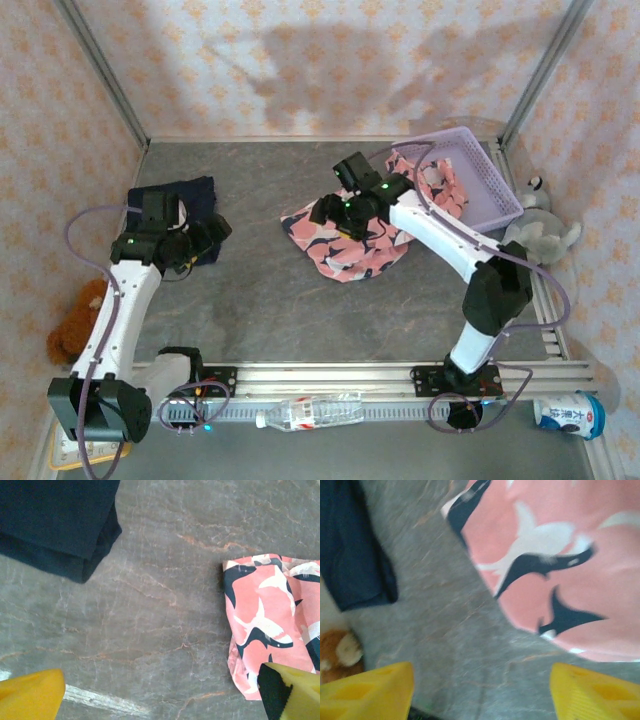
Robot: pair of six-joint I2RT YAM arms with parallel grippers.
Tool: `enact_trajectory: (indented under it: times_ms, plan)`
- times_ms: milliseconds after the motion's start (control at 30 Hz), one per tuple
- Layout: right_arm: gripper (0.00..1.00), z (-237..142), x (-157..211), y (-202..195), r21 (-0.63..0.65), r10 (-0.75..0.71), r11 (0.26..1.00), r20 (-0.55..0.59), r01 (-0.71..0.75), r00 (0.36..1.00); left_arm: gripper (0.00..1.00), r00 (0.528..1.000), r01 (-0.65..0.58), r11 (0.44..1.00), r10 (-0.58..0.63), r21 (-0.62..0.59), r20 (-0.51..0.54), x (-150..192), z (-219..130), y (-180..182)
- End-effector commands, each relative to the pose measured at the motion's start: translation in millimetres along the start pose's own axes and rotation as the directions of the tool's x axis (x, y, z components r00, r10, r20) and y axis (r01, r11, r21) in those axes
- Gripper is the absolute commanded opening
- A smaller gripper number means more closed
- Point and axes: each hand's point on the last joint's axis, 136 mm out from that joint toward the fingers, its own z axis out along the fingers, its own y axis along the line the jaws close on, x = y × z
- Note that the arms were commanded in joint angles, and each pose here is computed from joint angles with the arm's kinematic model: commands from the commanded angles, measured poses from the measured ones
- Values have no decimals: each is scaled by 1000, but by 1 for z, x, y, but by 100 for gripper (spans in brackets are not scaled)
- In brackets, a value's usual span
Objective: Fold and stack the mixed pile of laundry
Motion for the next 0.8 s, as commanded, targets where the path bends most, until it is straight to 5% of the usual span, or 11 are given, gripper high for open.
enact_trajectory:
  times_ms: [0,100,233,533,600,633,700,767]
  plan:
    - [83,-60,-40,-55,179,10,982,253,-57,967,100,999,37,995,-38,89,10,9,-8,-11]
    - [94,-83,-53,-110,256,104,946,349,-201,931,100,998,66,991,-65,119,-14,23,-6,-9]
    - [99,-83,-52,-166,209,276,903,386,-375,880,100,996,84,986,-78,143,-49,40,1,-7]
    - [98,-3,-46,-182,96,372,907,272,-410,887,100,992,62,988,-45,138,-122,68,21,-10]
    - [73,4,-58,-181,109,345,916,282,-387,895,100,990,46,989,-26,139,-138,73,25,-16]
    - [46,4,-65,-176,107,326,923,290,-369,900,100,989,35,990,-15,139,-146,76,27,-19]
    - [7,-9,-81,-164,87,303,933,330,-348,894,100,988,11,991,10,136,-157,79,28,-26]
    - [0,-38,-97,-146,48,267,949,399,-311,877,100,987,-22,991,43,135,-155,79,26,-33]
